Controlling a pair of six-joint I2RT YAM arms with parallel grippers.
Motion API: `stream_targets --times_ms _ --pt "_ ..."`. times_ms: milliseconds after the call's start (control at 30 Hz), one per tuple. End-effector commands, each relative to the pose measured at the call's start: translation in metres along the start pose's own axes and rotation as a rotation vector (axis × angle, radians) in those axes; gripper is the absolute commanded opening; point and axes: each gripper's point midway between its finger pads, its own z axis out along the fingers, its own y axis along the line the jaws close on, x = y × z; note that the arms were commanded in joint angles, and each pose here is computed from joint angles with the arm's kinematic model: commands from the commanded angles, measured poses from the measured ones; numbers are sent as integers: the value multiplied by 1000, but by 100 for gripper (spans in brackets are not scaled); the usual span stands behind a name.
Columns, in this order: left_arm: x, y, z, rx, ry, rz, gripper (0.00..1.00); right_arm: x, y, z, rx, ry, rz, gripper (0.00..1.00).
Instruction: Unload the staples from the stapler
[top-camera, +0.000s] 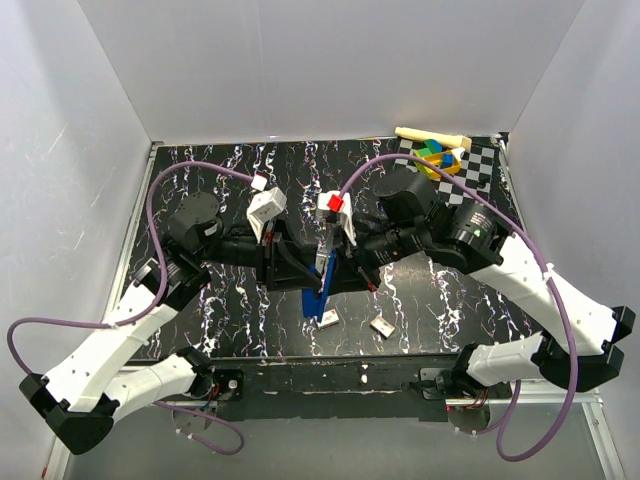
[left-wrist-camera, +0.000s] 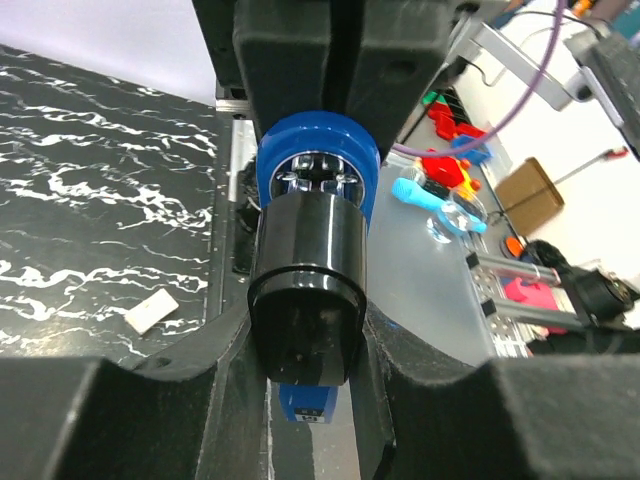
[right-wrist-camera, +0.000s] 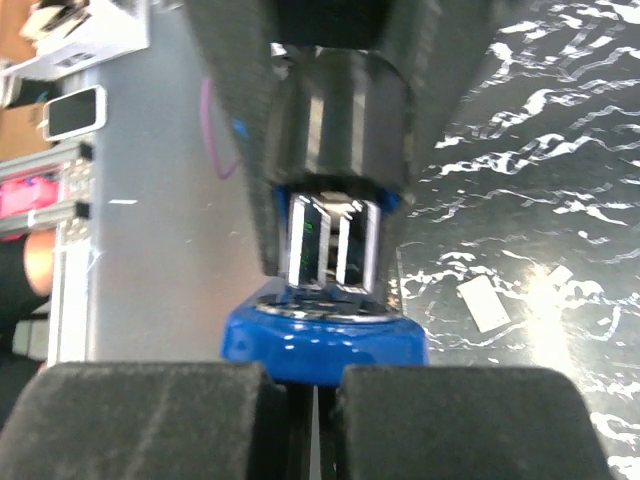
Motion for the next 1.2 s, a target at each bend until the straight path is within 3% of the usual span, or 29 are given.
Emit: stream_targets --times_ms 0,267,600,733,967,1167 --pt "-32 -1 0 -77 -80 90 0 -30 -32 -3 150 -180 -69 1" --pt "-29 36 -2 -257 -45 56 0 -1 -69 -27 373 -260 48 1" --pt "-26 108 -25 -655 -19 -15 0 47 -111 -47 617 -266 226 1" --pt "-25 143 -46 -873 -20 -74 0 61 -116 -41 624 -249 269 1" --pt "-2 209 -100 -1113 -36 -325 0 78 -123 -28 616 -208 326 1" --pt "8 253 -152 -1385 4 -391 0 93 -126 -8 567 -173 380 1"
